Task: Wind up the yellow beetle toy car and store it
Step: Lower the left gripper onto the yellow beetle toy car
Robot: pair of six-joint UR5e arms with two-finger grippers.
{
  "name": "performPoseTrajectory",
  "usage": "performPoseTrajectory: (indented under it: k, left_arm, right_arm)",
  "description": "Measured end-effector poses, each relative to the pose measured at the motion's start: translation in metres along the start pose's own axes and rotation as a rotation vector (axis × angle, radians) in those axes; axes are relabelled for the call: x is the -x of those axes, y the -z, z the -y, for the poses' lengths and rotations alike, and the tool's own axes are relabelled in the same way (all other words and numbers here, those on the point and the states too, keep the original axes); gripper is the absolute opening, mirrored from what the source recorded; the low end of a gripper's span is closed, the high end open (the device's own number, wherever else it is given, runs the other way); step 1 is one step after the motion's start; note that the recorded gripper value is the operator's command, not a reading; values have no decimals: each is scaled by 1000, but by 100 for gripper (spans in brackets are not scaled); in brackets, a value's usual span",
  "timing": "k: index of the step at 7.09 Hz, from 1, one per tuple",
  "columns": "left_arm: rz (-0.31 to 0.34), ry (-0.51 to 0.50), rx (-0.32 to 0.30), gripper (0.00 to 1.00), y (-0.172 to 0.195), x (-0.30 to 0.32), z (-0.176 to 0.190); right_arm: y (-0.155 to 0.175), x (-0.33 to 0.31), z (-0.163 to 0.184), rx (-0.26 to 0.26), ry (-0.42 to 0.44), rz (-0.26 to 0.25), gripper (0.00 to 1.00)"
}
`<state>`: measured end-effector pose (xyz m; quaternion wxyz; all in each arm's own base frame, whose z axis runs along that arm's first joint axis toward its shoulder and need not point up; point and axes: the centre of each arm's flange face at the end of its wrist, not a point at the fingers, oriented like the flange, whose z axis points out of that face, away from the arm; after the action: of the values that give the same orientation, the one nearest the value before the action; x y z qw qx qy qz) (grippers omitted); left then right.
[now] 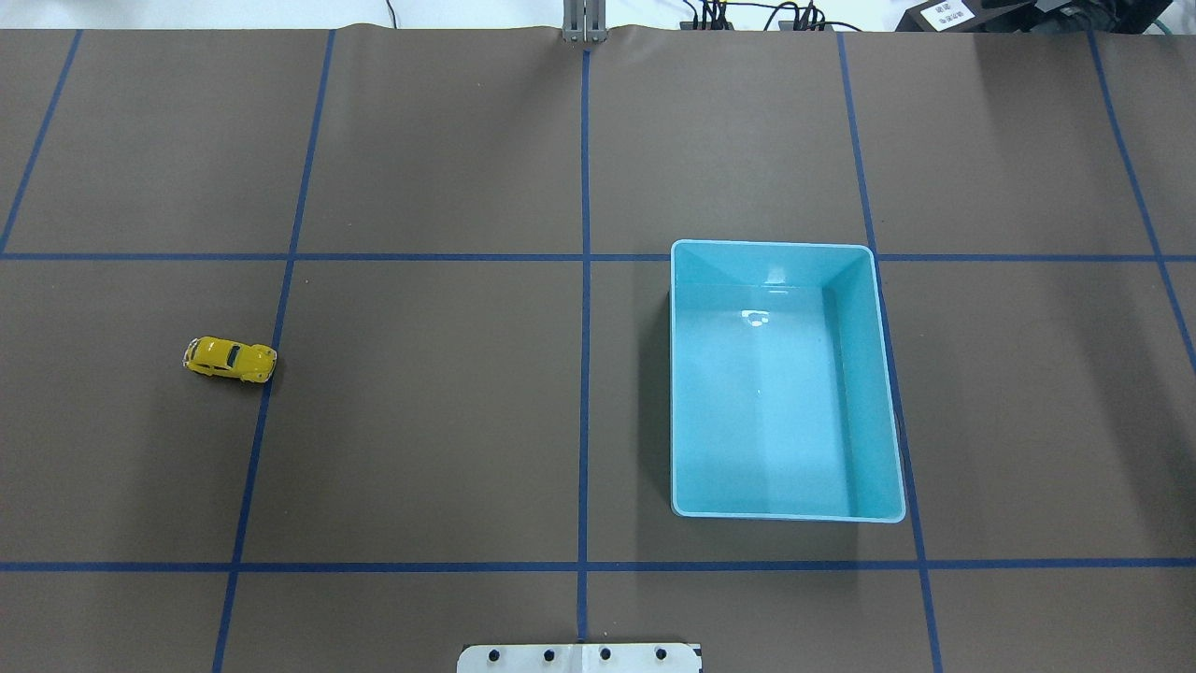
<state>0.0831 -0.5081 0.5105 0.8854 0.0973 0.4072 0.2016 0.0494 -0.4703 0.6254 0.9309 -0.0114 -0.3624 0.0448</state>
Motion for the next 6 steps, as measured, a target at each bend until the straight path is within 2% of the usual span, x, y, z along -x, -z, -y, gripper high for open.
performPoseTrajectory:
  k: [2,4,6]
  left_arm:
    - [-16,-191,7,99,-21,-90,50]
    - [-1,-373,11,99,-49,-186,92]
    - [20,-522,36,100,-89,-272,101]
  right_arm:
    - [0,0,-1,0,3,2,99]
    - [0,0,-2,1,5,4,99]
    - [-1,-2,-4,4,3,3,99]
